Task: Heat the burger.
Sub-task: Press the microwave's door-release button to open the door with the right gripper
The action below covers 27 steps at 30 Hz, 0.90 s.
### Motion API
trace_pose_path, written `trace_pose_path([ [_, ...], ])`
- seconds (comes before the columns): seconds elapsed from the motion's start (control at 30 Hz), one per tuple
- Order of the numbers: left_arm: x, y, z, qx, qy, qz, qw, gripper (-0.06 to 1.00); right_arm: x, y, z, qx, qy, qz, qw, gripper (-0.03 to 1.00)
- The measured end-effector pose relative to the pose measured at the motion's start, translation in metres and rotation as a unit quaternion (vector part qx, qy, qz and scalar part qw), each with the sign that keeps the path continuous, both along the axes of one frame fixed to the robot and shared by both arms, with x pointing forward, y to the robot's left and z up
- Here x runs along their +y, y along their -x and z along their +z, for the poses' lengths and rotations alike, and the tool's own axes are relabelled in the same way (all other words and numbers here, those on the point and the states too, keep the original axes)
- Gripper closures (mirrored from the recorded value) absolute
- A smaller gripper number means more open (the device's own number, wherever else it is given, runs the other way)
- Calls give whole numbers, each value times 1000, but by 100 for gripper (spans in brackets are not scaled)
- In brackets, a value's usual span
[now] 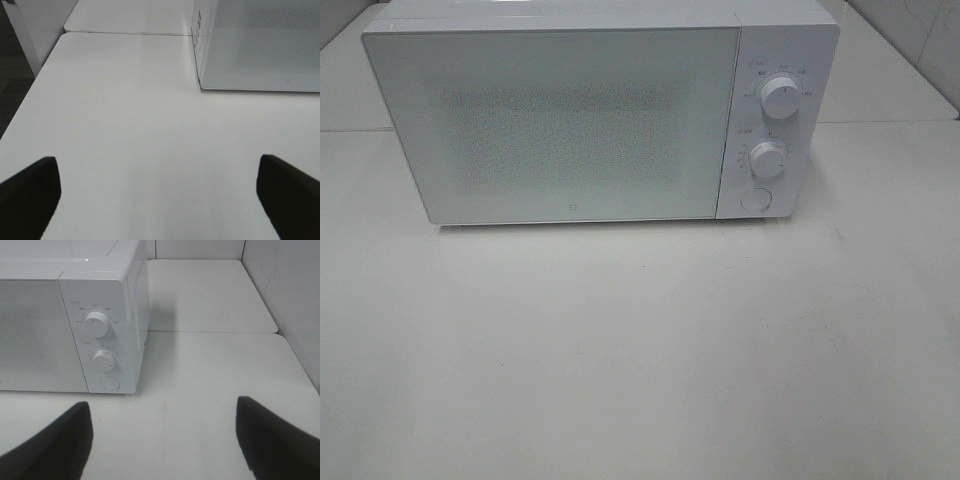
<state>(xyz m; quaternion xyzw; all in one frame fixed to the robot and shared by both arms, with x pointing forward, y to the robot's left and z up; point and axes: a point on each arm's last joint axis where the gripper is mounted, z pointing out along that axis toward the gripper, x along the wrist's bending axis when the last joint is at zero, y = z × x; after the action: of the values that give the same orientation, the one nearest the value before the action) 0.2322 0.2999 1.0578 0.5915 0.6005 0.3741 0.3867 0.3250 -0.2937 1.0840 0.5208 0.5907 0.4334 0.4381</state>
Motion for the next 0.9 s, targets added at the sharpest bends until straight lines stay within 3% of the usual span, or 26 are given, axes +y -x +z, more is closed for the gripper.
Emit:
trace_pose_path([
  [0.33, 0, 0, 0, 0, 0, 0, 1000, -4, 6, -45, -28, -2, 0, 11, 1000, 23],
  [0.53, 0, 0, 0, 0, 0, 0, 1000, -4, 9, -69, -49, 3, -23, 12, 1000, 32],
  [0.63, 0, 0, 0, 0, 0, 0, 1000, -4, 11, -81, -56, 3, -51, 10, 999, 42],
  [0.67, 0, 0, 0, 0, 0, 0, 1000, -4, 12, -87, -61, 9, -81, 6, 997, 51],
  [0.7, 0, 0, 0, 0, 0, 0, 1000, -4, 12, -87, -61, 9, -81, 6, 997, 51],
  [0.73, 0, 0, 0, 0, 0, 0, 1000, -4, 13, -93, -67, 22, -115, -1, 993, 61],
  [0.8, 0, 0, 0, 0, 0, 0, 1000, -4, 14, -96, -71, 31, -134, -5, 990, 66],
  [0.87, 0, 0, 0, 0, 0, 0, 1000, -4, 16, -104, -81, 56, -177, -14, 983, 82],
  [0.9, 0, 0, 0, 0, 0, 0, 1000, -4, 16, -104, -81, 56, -177, -14, 983, 82],
])
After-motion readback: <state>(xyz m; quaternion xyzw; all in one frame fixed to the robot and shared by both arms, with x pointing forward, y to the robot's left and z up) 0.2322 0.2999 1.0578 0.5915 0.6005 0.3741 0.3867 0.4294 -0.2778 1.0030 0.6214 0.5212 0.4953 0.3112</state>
